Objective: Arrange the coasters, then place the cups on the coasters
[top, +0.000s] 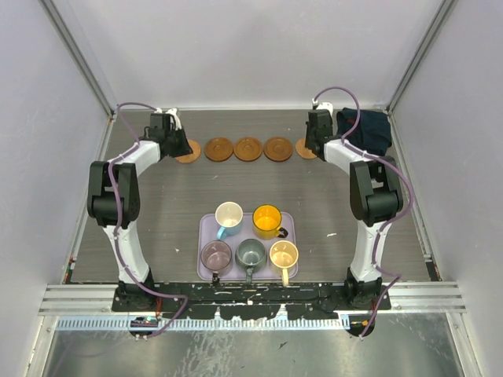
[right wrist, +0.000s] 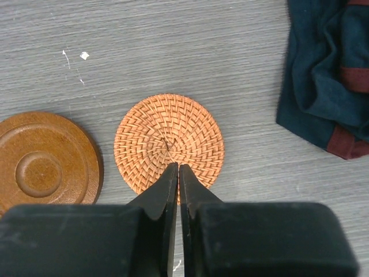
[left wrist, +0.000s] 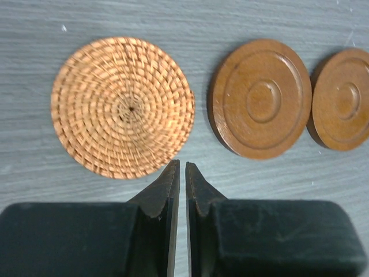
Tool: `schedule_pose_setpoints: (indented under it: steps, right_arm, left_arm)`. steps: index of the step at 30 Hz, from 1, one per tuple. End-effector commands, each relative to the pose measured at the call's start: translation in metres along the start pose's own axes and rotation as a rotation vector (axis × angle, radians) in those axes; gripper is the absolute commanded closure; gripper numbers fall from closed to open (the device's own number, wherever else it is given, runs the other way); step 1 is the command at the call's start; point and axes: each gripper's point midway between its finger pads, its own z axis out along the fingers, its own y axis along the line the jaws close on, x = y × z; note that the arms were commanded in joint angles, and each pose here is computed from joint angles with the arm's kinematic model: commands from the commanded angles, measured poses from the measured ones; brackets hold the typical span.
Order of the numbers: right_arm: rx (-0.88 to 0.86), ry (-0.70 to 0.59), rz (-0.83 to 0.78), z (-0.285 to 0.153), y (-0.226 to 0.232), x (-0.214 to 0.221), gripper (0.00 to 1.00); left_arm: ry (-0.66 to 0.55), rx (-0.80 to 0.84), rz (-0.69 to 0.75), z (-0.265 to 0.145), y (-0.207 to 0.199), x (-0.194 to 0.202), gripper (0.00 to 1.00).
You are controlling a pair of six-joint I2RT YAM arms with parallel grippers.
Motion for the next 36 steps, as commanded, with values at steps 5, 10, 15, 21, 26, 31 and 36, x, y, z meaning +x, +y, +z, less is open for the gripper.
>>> schedule_pose_setpoints:
  steps: [5, 10, 15, 21, 26, 31, 36]
  right_arm:
    - [-0.05, -0.004, -0.003, 0.015, 0.01, -0.011, 0.96]
    - [-0.054, 0.014, -0.005, 0.023, 0.012, -0.005, 0.98]
    - [-0.085, 0.037, 0.001, 0.03, 0.019, 0.001, 0.98]
    - [-0.082, 0.056, 0.001, 0.034, 0.019, 0.007, 0.98]
    - [-0.071, 0.072, 0.006, 0.034, 0.016, 0.014, 0.98]
    - [-0.055, 0.092, 0.014, 0.035, 0.011, 0.022, 0.98]
    - [-0.048, 0.098, 0.019, 0.033, 0.008, 0.025, 0.98]
  left_arm:
    - [-0.048, -0.082, 0.027, 0.015, 0.021, -0.033, 0.9]
    - [-0.047, -0.121, 0.018, 0.021, 0.035, -0.037, 0.9]
    - [-0.04, -0.143, -0.002, 0.026, 0.047, -0.037, 0.89]
    - [-0.006, -0.15, -0.016, 0.033, 0.055, -0.035, 0.9]
    - [0.003, -0.14, -0.017, 0.036, 0.054, -0.036, 0.89]
    - [0.031, -0.127, -0.02, 0.039, 0.053, -0.033, 0.88]
    - [0.082, -0.098, -0.033, 0.044, 0.049, -0.026, 0.87]
